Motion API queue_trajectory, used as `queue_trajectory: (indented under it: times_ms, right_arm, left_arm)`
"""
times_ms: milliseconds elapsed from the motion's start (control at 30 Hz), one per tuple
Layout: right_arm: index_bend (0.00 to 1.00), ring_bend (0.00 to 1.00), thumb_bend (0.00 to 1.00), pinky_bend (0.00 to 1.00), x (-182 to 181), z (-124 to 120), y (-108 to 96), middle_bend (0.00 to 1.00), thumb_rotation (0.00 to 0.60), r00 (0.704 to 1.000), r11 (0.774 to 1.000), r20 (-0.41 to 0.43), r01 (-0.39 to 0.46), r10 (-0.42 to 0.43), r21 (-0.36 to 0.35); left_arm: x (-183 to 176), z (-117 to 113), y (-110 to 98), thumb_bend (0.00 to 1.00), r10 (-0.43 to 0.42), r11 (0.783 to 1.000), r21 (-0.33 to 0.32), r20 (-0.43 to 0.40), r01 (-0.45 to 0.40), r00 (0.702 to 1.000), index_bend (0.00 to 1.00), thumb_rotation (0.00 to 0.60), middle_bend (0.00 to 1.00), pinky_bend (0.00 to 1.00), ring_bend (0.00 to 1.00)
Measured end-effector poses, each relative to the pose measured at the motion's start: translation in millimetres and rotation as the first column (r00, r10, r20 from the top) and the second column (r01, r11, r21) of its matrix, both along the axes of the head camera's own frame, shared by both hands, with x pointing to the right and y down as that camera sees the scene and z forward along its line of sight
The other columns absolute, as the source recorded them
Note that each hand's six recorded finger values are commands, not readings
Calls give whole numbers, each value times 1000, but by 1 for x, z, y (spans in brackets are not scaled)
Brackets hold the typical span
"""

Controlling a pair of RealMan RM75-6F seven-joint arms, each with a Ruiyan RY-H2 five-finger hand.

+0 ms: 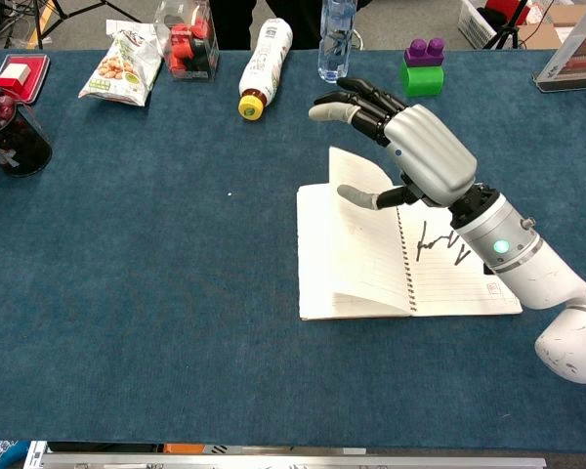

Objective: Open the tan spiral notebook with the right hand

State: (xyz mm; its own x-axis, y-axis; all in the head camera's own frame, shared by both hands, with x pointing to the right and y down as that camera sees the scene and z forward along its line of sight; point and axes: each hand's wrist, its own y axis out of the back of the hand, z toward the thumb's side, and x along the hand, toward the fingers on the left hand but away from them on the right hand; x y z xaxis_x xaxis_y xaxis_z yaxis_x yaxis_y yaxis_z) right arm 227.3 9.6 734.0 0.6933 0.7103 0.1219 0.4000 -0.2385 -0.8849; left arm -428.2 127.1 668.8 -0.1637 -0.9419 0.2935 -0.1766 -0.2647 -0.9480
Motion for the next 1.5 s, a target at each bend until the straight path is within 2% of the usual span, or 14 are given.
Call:
queue_trajectory:
  times_ms: [233,400,600,733,833,933,1033,1100,1233,1300,1367,1500]
  right_arm:
    - [206,37,209,159,6,-9,-4,188,600,1000,999,16,-14,14,29]
    - [206,37,209,159,21,-17,-8,188,600,999,998,-17,-27,28,59]
    - [206,38,208,159,55,-29,-12,188,600,990,994,-126,-52,63,94]
    - [206,38,209,159,79,-39,-12,188,600,968,991,-233,-70,96,117]
    - [208,37,209,159,97,-49,-9,188,600,940,987,-313,-96,133,130]
    - [251,37,209,159,112,-58,-5,188,600,908,982,-379,-145,181,123]
    - [267,37,209,159,127,-68,3,188,600,869,971,-434,-217,239,101]
    - [267,38,209,159,139,-75,12,188,600,830,957,-480,-276,285,92]
    - [267,37,209,159,175,-82,36,178,600,727,911,-575,-405,374,80]
    - [267,37,209,159,193,-85,48,175,600,677,878,-606,-473,418,78]
    - [267,38,209,159,205,-91,56,175,600,643,851,-614,-517,458,93]
    - [267,38,209,159,220,-100,65,175,600,603,808,-603,-575,522,124]
  left_arm:
    - [0,0,0,246,1,1000,0,1,-1,1000,401,600,305,554,374]
    - [1,-1,-1,246,4,1000,4,3,-4,1000,402,600,305,554,374]
    - [3,-1,-2,246,12,1000,7,5,-12,1000,402,600,305,554,374]
    - [6,-2,-4,246,22,1000,9,7,-22,1000,401,600,306,554,374]
    - [8,-2,-5,246,28,1000,11,8,-28,1000,400,600,306,554,374]
    - [10,-3,-5,246,30,999,14,-4,-30,1000,396,600,306,554,375]
    - [12,-4,-6,246,27,999,19,-34,-26,999,378,600,306,554,374]
    - [14,-6,-6,246,25,999,27,-55,-24,998,365,600,306,554,374]
    - [15,-11,-10,246,27,998,54,-66,-24,997,352,600,306,553,375]
    - [16,-12,-12,246,29,998,66,-68,-24,997,352,600,306,546,375]
    - [17,-12,-13,246,31,997,70,-69,-26,997,352,600,305,537,374]
    - [19,-13,-18,246,34,997,76,-72,-29,997,352,600,305,525,375]
